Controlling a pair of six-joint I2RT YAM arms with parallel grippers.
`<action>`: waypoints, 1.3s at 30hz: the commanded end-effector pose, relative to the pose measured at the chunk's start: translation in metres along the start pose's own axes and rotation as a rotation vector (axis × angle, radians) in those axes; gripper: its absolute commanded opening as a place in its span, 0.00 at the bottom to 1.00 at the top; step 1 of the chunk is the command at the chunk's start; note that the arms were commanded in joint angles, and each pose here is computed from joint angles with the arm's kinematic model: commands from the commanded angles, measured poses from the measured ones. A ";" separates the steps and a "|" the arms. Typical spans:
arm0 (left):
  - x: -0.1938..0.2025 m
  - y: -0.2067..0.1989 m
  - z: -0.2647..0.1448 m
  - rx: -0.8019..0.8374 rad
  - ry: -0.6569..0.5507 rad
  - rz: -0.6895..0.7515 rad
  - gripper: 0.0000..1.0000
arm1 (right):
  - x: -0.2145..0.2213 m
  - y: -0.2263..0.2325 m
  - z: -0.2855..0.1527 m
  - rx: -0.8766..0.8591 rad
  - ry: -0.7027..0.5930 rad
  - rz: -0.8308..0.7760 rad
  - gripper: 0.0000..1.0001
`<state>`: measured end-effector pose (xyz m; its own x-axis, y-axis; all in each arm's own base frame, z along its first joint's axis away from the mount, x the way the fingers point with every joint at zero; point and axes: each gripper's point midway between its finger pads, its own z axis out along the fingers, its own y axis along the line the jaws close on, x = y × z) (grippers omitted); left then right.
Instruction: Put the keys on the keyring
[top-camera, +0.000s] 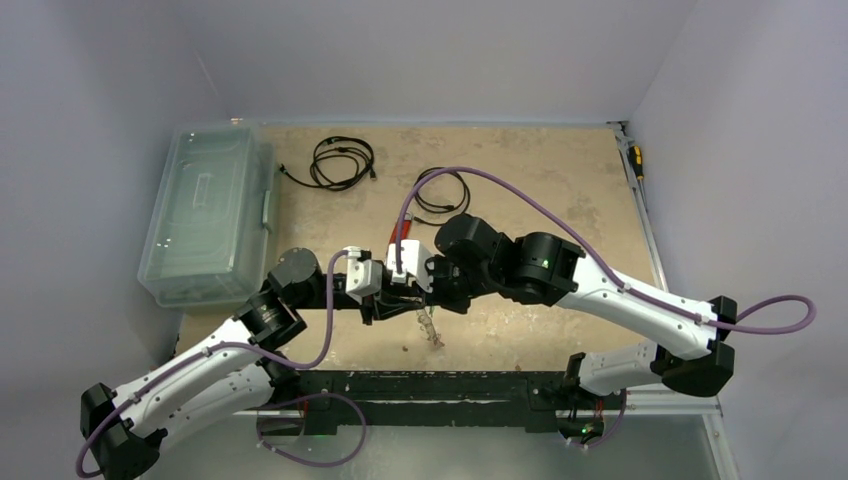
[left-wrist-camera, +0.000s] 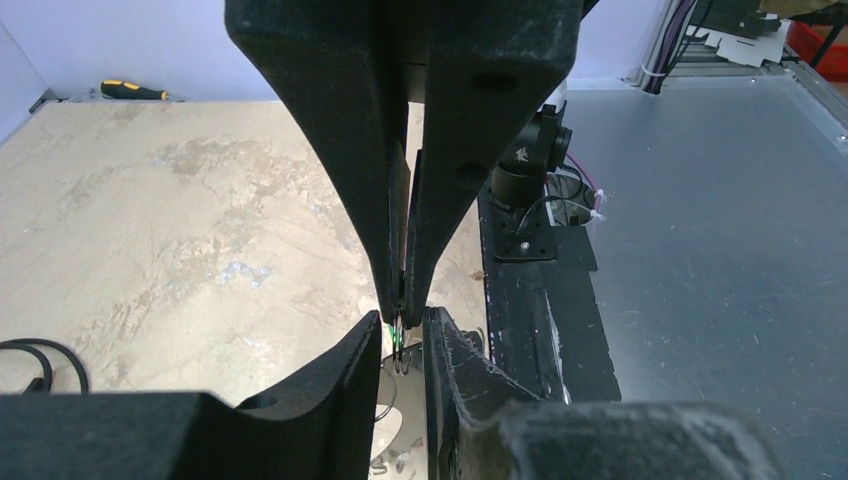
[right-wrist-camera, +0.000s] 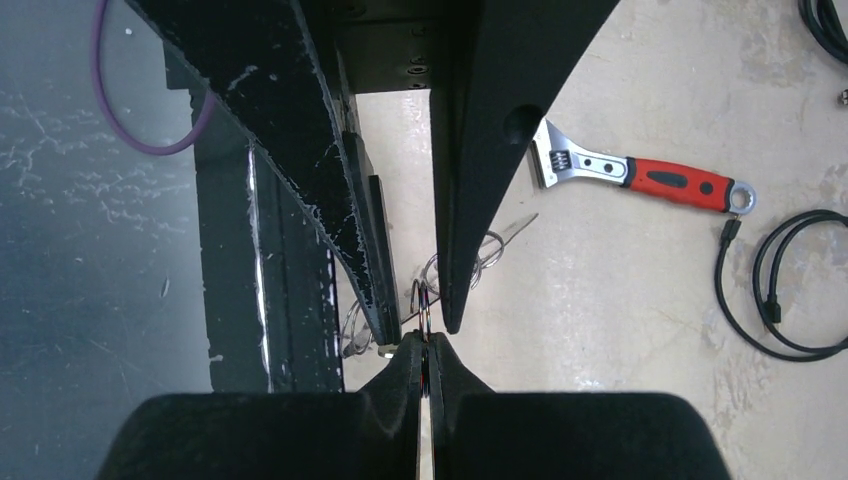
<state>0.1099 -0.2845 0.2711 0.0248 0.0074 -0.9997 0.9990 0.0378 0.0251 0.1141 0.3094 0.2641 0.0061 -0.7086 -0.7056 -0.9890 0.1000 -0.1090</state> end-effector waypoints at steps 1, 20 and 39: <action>-0.004 0.001 0.001 -0.007 -0.009 0.016 0.18 | -0.031 0.000 -0.010 -0.003 -0.110 -0.033 0.00; -0.024 -0.006 -0.009 -0.009 -0.047 0.097 0.00 | -0.050 -0.007 -0.028 0.069 -0.280 -0.076 0.23; -0.042 -0.008 -0.016 -0.015 -0.075 0.128 0.00 | -0.043 -0.005 -0.038 0.137 -0.485 -0.036 0.48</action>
<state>0.1026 -0.2713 0.2755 0.0676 0.0220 -0.9975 0.9960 0.0567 0.0688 0.1165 0.3053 0.3006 0.1204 -0.4148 -0.9019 -0.9585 0.1878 -0.2144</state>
